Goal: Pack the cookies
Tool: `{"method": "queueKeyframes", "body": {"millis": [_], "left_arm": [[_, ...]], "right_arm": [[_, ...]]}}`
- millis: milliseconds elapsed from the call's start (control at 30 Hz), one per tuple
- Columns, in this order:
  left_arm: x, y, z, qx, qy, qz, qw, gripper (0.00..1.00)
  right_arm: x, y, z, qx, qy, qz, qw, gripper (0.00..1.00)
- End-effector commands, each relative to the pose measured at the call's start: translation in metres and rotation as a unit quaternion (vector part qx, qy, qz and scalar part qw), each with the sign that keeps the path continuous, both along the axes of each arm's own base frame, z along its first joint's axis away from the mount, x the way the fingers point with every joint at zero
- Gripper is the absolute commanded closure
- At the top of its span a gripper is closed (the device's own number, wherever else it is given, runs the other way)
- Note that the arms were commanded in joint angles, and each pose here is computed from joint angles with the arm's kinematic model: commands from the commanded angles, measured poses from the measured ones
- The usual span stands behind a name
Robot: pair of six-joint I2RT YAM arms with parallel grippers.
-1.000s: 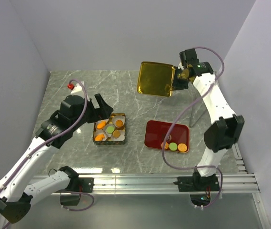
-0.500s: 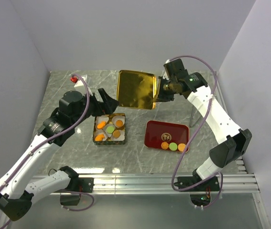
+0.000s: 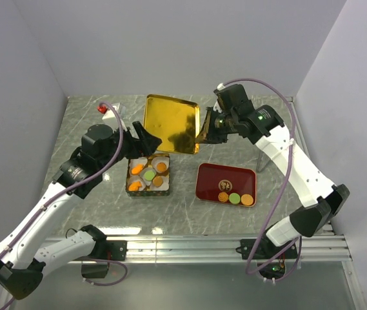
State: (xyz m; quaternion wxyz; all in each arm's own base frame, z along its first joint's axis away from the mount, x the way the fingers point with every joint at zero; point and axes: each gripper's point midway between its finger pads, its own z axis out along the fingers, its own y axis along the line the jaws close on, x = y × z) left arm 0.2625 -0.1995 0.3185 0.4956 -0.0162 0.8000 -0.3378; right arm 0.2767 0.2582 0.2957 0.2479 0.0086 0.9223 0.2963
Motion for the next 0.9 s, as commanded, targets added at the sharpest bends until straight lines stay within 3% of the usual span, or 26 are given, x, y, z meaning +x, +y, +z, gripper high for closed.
{"method": "queueKeyframes", "body": {"millis": [0, 167, 267, 300, 400, 467, 500, 567, 600, 733, 867], "left_arm": [[-0.005, -0.005, 0.024, -0.03, -0.036, -0.021, 0.999, 0.2], [-0.009, -0.008, 0.034, -0.04, -0.046, -0.034, 0.998, 0.35], [-0.012, -0.008, 0.041, -0.048, -0.056, -0.04, 0.996, 0.51], [-0.012, -0.008, 0.043, -0.049, -0.057, -0.04, 0.996, 0.62], [-0.013, -0.006, 0.046, -0.05, -0.059, -0.035, 0.996, 0.84], [-0.013, -0.003, 0.047, -0.046, -0.061, -0.03, 0.997, 0.94], [-0.014, -0.002, 0.046, -0.043, -0.059, -0.028, 0.997, 1.0], [-0.013, 0.003, 0.046, -0.034, -0.063, -0.019, 0.997, 1.0], [-0.014, 0.006, 0.045, -0.028, -0.062, -0.015, 0.998, 1.0], [-0.013, 0.02, 0.042, 0.022, -0.077, 0.002, 0.997, 1.0], [-0.009, 0.036, 0.036, 0.087, -0.092, 0.018, 0.992, 1.0]], "right_arm": [[-0.009, 0.016, 0.022, 0.049, -0.023, 0.017, 0.998, 1.0], [-0.013, 0.031, 0.024, 0.055, -0.023, 0.034, 0.998, 1.0], [-0.013, 0.037, 0.025, 0.057, -0.023, 0.04, 0.997, 1.0], [-0.013, 0.038, 0.024, 0.058, -0.023, 0.04, 0.997, 1.0], [-0.011, 0.04, 0.024, 0.058, -0.024, 0.037, 0.997, 0.97], [-0.009, 0.041, 0.025, 0.057, -0.027, 0.036, 0.997, 0.84], [-0.008, 0.041, 0.026, 0.054, -0.028, 0.034, 0.998, 0.65], [-0.003, 0.037, 0.028, 0.04, -0.034, 0.028, 0.998, 0.5], [-0.002, 0.034, 0.029, 0.028, -0.031, 0.025, 0.999, 0.3], [0.002, 0.022, 0.039, -0.009, -0.044, 0.019, 0.999, 0.2], [0.001, 0.021, 0.064, 0.019, -0.05, 0.014, 0.998, 0.16]]}}
